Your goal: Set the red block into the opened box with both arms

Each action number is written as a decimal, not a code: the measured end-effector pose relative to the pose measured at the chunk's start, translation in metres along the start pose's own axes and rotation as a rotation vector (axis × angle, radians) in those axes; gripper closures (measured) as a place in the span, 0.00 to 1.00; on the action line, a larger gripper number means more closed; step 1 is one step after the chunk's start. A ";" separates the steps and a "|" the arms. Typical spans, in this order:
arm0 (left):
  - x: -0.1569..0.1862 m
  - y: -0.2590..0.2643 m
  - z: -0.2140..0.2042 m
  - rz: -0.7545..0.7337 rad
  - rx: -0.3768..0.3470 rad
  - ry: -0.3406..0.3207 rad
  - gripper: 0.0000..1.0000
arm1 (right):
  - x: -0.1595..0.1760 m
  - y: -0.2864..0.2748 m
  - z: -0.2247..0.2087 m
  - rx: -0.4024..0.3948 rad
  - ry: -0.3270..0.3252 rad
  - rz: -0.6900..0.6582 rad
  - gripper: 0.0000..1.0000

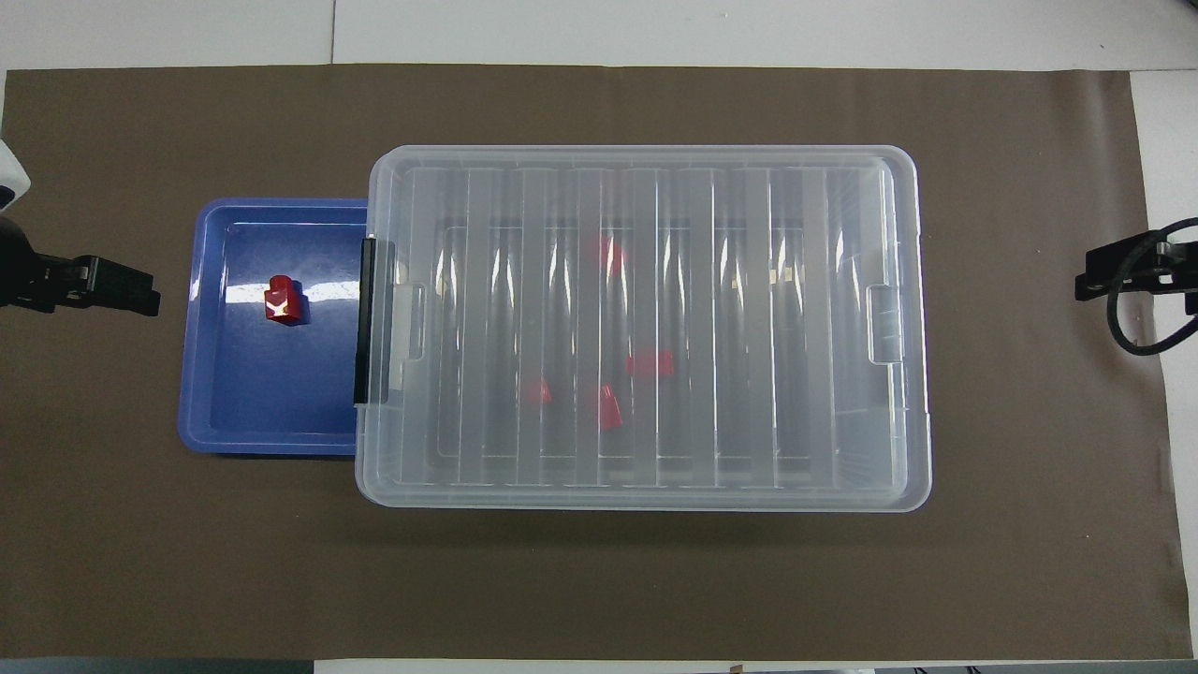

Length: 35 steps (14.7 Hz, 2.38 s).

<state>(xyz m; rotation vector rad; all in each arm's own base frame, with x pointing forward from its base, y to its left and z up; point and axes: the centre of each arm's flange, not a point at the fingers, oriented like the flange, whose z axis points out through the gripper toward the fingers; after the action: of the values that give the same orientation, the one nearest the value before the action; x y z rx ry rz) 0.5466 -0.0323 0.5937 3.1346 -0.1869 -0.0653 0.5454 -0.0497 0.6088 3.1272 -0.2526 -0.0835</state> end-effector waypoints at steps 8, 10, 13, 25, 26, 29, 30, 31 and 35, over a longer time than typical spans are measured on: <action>0.000 0.000 0.000 0.000 0.000 0.000 0.00 | 0.004 -0.001 0.002 0.004 0.031 -0.001 0.00; 0.000 0.000 0.000 0.000 0.000 0.000 0.00 | 0.009 -0.008 0.014 0.015 0.082 -0.011 0.00; 0.000 0.000 0.000 0.000 0.000 0.000 0.00 | 0.005 -0.049 0.050 0.032 0.131 -0.032 0.00; 0.000 0.000 0.000 0.000 0.000 0.000 0.00 | -0.009 -0.079 0.143 0.027 0.092 -0.037 0.00; 0.000 0.000 0.000 0.000 0.000 0.000 0.00 | -0.009 -0.079 0.148 0.028 0.094 -0.037 0.00; 0.000 0.000 0.000 0.000 0.000 0.000 0.00 | -0.011 -0.079 0.158 0.028 0.099 -0.037 0.00; 0.000 0.000 0.000 0.000 0.000 0.000 0.00 | -0.011 -0.079 0.159 0.028 0.099 -0.038 0.00; 0.000 0.000 0.000 0.000 0.000 0.000 0.00 | -0.011 -0.078 0.159 0.028 0.099 -0.042 0.00; 0.000 0.001 0.000 0.000 0.000 -0.001 0.00 | -0.008 -0.065 0.158 0.026 0.102 -0.077 0.00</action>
<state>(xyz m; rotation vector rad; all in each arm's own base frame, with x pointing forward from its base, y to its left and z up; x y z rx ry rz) 0.5465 -0.0330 0.5936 3.1347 -0.1867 -0.0664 0.5395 0.0155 0.4506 3.1541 -0.1329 0.0791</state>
